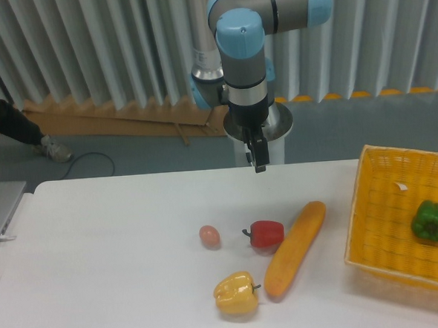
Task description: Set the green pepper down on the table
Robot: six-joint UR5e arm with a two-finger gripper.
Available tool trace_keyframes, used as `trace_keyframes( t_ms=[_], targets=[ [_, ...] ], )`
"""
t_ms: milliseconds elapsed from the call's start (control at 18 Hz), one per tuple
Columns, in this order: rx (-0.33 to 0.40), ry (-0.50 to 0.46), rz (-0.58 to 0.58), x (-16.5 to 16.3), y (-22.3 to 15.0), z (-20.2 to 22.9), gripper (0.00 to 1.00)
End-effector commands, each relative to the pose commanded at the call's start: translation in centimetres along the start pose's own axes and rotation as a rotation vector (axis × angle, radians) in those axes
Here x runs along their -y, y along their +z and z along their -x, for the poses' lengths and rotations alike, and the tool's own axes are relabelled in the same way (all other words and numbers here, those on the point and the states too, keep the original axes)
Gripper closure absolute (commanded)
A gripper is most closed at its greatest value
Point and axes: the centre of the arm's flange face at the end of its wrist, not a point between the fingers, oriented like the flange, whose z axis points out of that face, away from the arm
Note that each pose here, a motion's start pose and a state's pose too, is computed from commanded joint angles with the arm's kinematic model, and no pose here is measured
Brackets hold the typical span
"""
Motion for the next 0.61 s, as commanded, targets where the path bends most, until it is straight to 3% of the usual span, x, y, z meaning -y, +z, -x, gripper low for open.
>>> trace_keyframes(
  t_ms=[611],
  targets=[
    [0.001,0.012,0.0,-0.08,-0.07,-0.03,0.0]
  ],
)
